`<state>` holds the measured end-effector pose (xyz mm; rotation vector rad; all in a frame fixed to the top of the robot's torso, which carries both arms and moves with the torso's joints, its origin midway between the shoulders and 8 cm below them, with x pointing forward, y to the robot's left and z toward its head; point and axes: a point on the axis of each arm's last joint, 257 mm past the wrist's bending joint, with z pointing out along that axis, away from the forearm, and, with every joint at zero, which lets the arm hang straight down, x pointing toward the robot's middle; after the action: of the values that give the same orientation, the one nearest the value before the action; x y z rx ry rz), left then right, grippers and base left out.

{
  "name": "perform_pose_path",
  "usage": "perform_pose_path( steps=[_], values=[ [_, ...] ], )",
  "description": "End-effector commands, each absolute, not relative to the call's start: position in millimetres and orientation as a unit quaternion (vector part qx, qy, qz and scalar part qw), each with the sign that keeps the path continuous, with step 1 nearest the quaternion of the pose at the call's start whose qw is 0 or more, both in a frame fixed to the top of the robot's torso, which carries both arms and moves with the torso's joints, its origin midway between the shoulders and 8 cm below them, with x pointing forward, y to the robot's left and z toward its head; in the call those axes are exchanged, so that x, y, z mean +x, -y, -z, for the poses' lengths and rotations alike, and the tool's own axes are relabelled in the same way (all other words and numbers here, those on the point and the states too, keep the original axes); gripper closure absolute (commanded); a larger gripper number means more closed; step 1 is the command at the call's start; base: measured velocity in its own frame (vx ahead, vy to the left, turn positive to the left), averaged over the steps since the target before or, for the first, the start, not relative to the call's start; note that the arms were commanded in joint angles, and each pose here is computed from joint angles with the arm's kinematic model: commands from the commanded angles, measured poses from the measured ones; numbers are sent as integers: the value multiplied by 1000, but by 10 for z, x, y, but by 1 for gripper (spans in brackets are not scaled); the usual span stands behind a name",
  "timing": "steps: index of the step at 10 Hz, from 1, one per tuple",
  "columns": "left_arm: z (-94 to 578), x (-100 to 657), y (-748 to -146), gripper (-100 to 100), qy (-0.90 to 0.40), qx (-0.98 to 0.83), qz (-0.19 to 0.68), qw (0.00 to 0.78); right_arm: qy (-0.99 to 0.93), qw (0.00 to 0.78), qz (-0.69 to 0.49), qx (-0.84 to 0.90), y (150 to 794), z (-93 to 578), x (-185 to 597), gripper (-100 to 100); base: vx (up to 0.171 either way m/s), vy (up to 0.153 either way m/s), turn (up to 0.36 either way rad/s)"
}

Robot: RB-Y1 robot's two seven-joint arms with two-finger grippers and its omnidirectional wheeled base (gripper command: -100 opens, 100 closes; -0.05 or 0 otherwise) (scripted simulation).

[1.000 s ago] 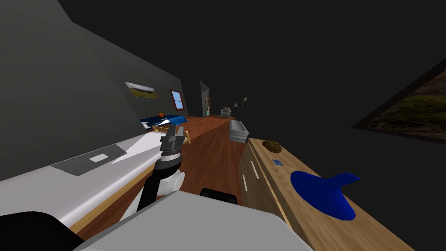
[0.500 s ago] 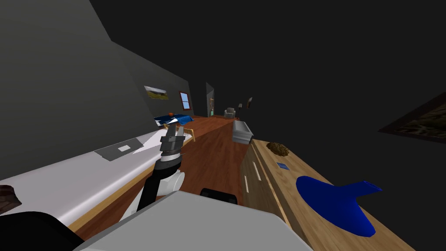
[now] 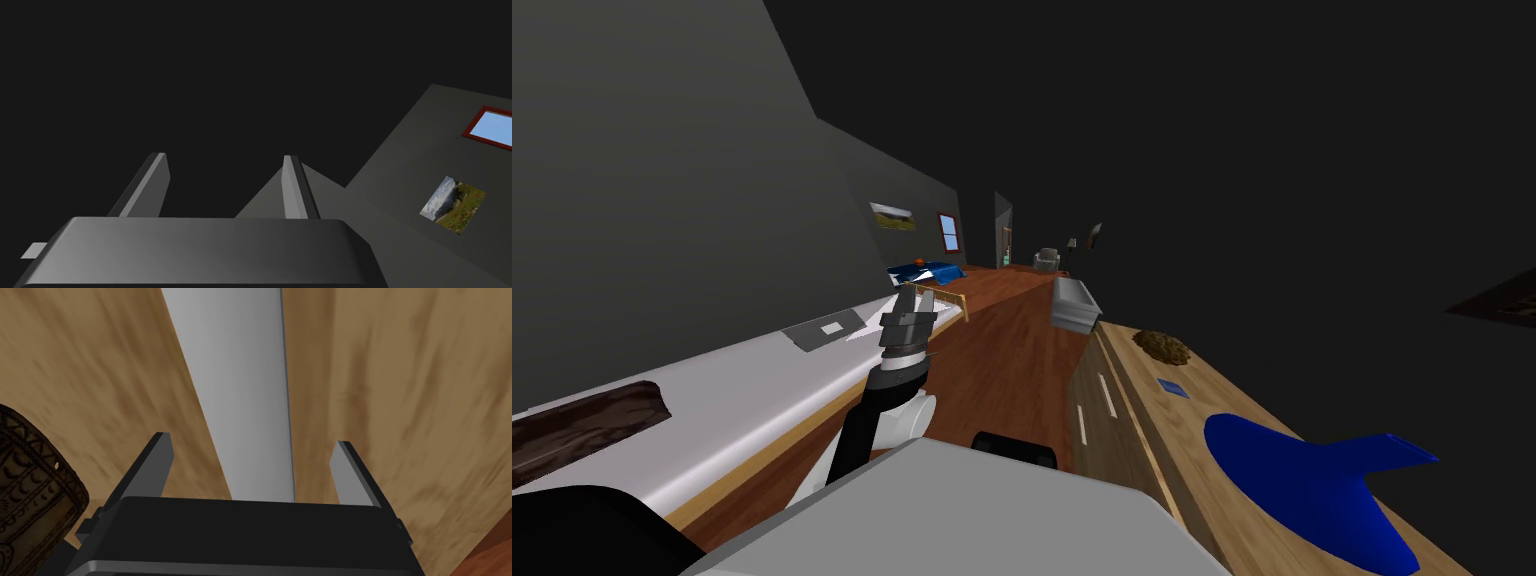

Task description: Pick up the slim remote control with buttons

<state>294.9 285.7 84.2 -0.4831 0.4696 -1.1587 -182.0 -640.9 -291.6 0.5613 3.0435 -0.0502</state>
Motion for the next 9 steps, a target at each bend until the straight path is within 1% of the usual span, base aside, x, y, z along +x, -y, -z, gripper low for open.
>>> perform_pose_path(
  steps=[1, 2, 3, 4, 5, 6, 7, 9],
  values=[
    [-842, 2949, -2857, 0, -218, -224, 537, 784, -984, 3, 12, 179, 6368, 2970, -1968, -100, -39, -2, 66],
    [-842, 2949, -2858, 0, -218, -224, 537, 784, -984, 11, 14, 180, 6393, 2957, -1910, -100, -16, -1, 8],
    [-842, 2948, -2858, 0, -218, -224, 537, 784, -984, 9, 13, 180, 6388, 2962, -1922, 0, 0, 0, 0],
    [-842, 2948, -2858, 0, -218, -224, 537, 784, -979, 3, 16, 201, 6305, 2938, -2275, -100, 55, -66, 321],
    [-842, 2949, -2857, 0, -218, -224, 537, 784, -979, 7, 15, 201, 6246, 2964, -2337, -100, 71, -94, 190],
    [-841, 2948, -2858, 0, -218, -224, 537, 784, -979, 9, 13, 203, 6197, 2986, -2386, -100, 32, -51, -23],
    [-841, 2948, -2858, 0, -218, -224, 537, 784, -974, 1, 17, 225, 6106, 2945, -2704, -100, 24, -38, 132],
    [-842, 2948, -2858, 0, -218, -224, 537, 784, -974, 9, 13, 226, 5950, 3009, -2832, -100, -3, 9, 17]
  ],
)
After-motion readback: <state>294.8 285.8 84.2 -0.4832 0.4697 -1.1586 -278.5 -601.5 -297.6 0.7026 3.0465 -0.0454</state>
